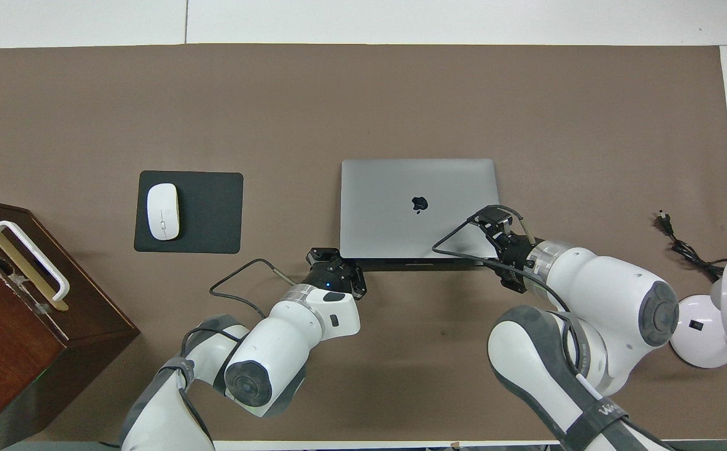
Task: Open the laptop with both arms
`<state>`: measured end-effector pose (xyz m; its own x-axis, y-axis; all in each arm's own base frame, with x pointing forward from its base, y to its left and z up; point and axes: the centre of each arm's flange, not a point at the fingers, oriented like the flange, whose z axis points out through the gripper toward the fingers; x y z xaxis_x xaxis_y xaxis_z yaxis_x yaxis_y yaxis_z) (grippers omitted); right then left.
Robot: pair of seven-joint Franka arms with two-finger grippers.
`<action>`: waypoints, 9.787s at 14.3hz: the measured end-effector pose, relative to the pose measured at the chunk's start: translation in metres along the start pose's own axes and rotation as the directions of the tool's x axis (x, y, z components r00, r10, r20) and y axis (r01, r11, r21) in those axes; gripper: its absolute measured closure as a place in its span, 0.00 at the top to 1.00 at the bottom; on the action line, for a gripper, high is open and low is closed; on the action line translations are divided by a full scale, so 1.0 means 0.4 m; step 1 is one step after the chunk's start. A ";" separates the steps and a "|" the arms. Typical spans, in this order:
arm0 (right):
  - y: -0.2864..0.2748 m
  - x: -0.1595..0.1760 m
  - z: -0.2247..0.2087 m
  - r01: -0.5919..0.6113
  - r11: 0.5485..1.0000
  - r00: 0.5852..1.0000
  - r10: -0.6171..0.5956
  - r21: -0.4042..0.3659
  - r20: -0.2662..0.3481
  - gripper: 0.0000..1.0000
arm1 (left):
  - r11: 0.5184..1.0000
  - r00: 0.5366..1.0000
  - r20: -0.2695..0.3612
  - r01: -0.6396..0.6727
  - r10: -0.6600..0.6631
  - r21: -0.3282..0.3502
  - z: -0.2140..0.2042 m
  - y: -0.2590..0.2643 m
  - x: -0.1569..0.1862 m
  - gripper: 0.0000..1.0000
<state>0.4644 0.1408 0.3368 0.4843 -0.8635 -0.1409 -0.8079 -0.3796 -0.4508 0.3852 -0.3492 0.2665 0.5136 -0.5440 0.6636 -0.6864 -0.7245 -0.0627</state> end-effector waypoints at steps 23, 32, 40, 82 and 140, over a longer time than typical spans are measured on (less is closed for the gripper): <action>-0.154 0.069 -0.049 -0.012 0.989 0.997 0.023 0.147 -0.072 1.00 | 1.000 1.000 -0.002 -0.010 0.010 0.003 0.003 -0.004 0.000 0.01; -0.319 0.095 -0.061 0.006 0.967 0.995 0.020 0.253 -0.098 1.00 | 1.000 1.000 -0.003 -0.010 0.010 0.003 0.003 -0.004 0.000 0.01; -0.392 0.137 -0.091 0.001 0.951 0.993 0.037 0.310 -0.115 1.00 | 1.000 1.000 -0.004 -0.011 0.011 0.003 0.003 -0.004 0.000 0.01; -0.295 0.454 -0.658 0.809 0.558 0.587 -0.785 -0.187 0.200 1.00 | 0.960 0.935 0.217 0.271 -0.280 0.072 -0.184 -0.301 0.181 0.09; -0.352 0.328 -0.666 0.780 0.481 0.587 -0.785 -0.401 0.201 1.00 | 0.782 0.625 0.472 0.525 -0.622 0.336 -0.804 -0.971 0.395 1.00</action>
<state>0.5522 -0.0077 0.6165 0.9854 -0.1421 0.0942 -0.1452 -0.9890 0.0267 0.5673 -0.0178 0.6354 0.9908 -0.0887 0.1018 -0.0941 -0.9943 0.0493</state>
